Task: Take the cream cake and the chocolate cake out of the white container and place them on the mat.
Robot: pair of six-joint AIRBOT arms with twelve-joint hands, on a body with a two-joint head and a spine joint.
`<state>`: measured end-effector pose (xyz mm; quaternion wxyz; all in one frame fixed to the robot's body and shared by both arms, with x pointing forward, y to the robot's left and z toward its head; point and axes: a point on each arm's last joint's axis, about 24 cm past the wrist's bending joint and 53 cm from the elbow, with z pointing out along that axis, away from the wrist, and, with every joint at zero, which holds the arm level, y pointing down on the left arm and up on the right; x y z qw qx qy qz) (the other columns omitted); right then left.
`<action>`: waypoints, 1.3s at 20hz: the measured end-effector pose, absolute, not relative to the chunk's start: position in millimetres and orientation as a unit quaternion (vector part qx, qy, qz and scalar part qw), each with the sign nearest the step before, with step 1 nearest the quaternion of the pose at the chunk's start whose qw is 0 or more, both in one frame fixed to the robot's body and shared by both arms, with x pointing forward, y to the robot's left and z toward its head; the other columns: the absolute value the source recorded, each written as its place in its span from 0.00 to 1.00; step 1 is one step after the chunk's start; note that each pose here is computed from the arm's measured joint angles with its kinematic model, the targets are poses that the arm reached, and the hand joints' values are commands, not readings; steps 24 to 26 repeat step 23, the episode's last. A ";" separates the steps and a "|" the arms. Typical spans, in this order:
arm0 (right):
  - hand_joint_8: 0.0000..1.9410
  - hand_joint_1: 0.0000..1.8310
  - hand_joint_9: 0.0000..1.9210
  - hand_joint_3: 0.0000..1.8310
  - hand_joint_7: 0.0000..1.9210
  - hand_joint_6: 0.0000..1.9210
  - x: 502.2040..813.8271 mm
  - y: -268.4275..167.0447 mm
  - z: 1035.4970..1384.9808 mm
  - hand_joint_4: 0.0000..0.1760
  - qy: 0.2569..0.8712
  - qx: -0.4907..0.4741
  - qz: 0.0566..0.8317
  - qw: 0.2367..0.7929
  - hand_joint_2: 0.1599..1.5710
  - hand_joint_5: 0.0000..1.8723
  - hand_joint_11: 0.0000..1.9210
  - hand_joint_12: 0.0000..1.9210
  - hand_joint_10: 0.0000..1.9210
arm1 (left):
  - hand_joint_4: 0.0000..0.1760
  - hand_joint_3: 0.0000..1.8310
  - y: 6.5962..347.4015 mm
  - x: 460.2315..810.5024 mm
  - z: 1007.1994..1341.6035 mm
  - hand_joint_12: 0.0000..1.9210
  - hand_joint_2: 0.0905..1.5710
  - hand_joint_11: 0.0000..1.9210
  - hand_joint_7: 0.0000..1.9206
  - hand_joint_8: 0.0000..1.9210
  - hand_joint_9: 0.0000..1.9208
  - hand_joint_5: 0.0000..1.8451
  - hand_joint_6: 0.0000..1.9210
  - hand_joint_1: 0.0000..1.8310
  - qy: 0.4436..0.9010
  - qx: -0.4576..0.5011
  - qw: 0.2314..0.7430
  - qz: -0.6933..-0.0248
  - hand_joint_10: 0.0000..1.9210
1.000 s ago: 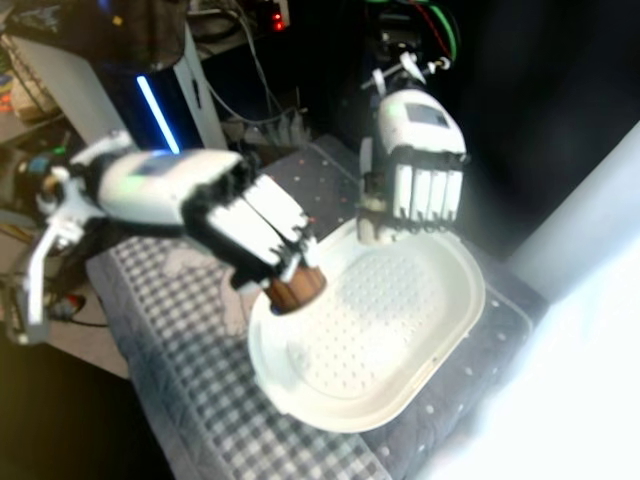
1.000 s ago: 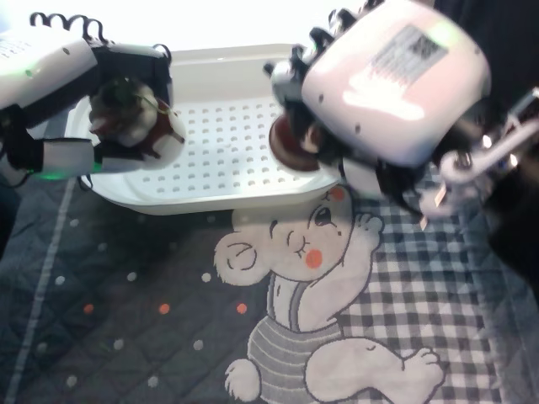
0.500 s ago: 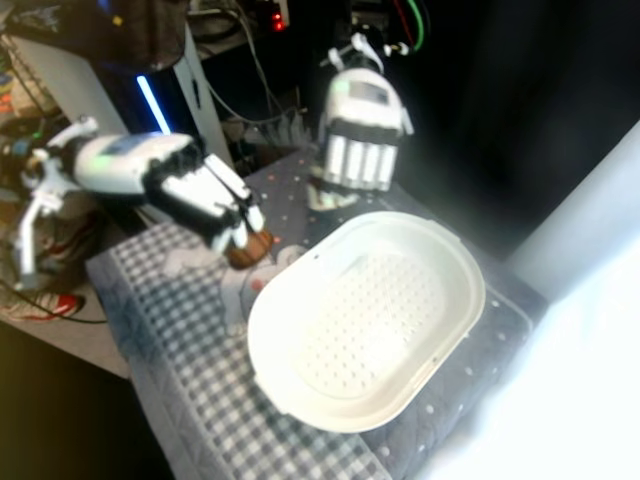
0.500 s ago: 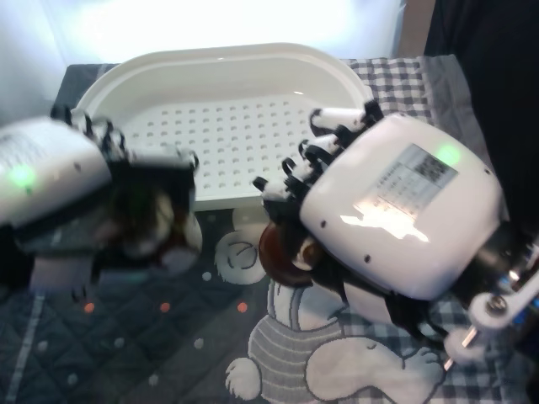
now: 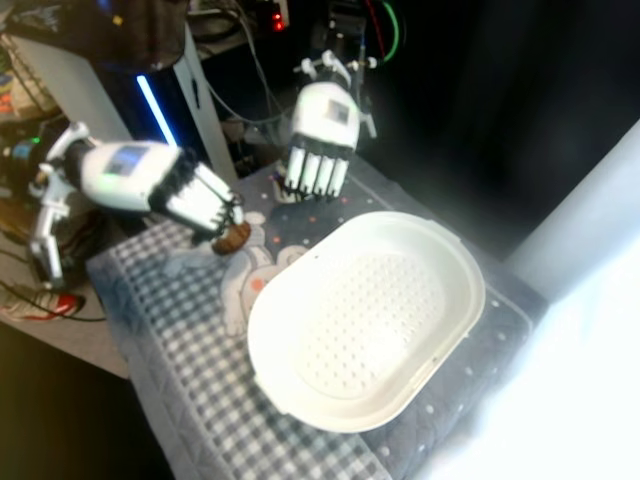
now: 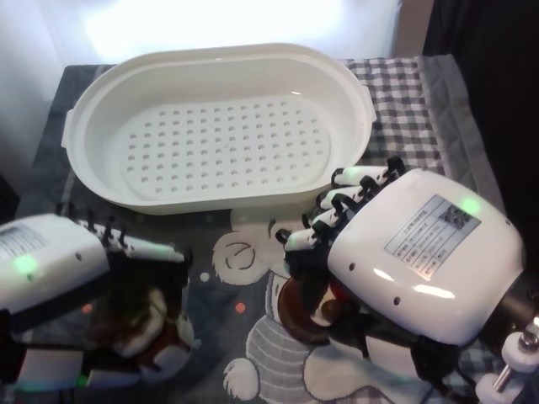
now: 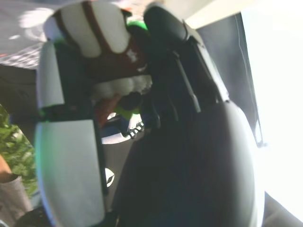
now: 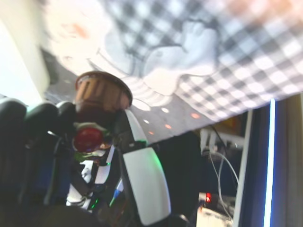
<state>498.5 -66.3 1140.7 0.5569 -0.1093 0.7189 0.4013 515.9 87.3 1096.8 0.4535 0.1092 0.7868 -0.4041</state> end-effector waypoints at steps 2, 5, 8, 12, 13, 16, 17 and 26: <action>0.36 0.54 0.35 0.00 0.46 0.30 495.8 -64.1 1138.0 0.00 0.723 -0.113 0.402 0.551 0.63 0.40 0.24 0.81 0.59 | 0.00 0.00 88.1 512.9 1084.8 0.80 0.70 0.09 0.31 0.21 0.21 0.29 0.23 0.35 0.797 0.098 0.434 -0.408 0.46; 0.14 0.42 0.20 0.00 0.28 0.05 492.9 -66.3 1128.1 0.00 0.735 -0.112 0.396 0.539 0.51 0.28 0.06 0.74 0.36 | 0.00 0.00 95.6 517.7 1076.9 0.76 0.57 0.01 0.24 0.02 0.13 0.24 0.01 0.31 0.806 0.080 0.425 -0.404 0.33; 0.07 0.38 0.16 0.00 0.27 0.01 493.0 -66.5 1127.5 0.00 0.736 -0.110 0.396 0.538 0.51 0.26 0.01 0.80 0.37 | 0.00 0.00 96.2 518.6 1072.3 0.77 0.56 0.01 0.19 0.00 0.11 0.19 0.00 0.28 0.810 0.073 0.421 -0.403 0.27; 0.07 0.35 0.15 0.00 0.29 0.00 495.1 -69.0 1126.3 0.00 0.739 -0.103 0.393 0.537 0.48 0.26 0.06 0.78 0.45 | 0.35 0.00 98.2 519.9 1070.5 0.82 0.52 0.00 0.20 0.00 0.10 0.17 0.00 0.27 0.811 0.068 0.420 -0.401 0.33; 0.08 0.34 0.16 0.00 0.30 0.01 495.7 -70.0 1126.9 0.00 0.739 -0.103 0.392 0.538 0.49 0.28 0.03 0.79 0.47 | 0.47 0.00 100.8 520.8 1071.3 0.83 0.52 0.00 0.19 0.00 0.09 0.15 0.00 0.25 0.810 0.064 0.422 -0.401 0.35; 0.12 0.31 0.11 0.00 0.27 0.01 503.4 -81.1 1138.2 0.00 0.730 -0.100 0.382 0.559 0.48 0.28 0.01 0.83 0.51 | 0.53 0.00 112.1 528.8 1082.5 0.84 0.51 0.00 0.20 0.00 0.09 0.14 0.00 0.22 0.804 0.060 0.441 -0.394 0.38; 0.16 0.30 0.10 0.00 0.25 0.01 508.2 -87.5 1146.0 0.00 0.722 -0.097 0.377 0.573 0.48 0.28 0.00 0.84 0.52 | 0.51 0.00 117.2 535.0 1093.3 0.85 0.51 0.00 0.20 0.00 0.09 0.15 0.00 0.22 0.796 0.058 0.456 -0.394 0.40; 0.38 0.36 0.16 0.00 0.22 0.04 513.7 -96.3 1157.6 0.00 0.710 -0.093 0.371 0.591 0.48 0.32 0.07 0.81 0.55 | 0.32 0.00 116.3 537.3 1116.5 0.68 0.57 0.02 0.22 0.01 0.17 0.19 0.01 0.27 0.771 0.058 0.483 -0.411 0.20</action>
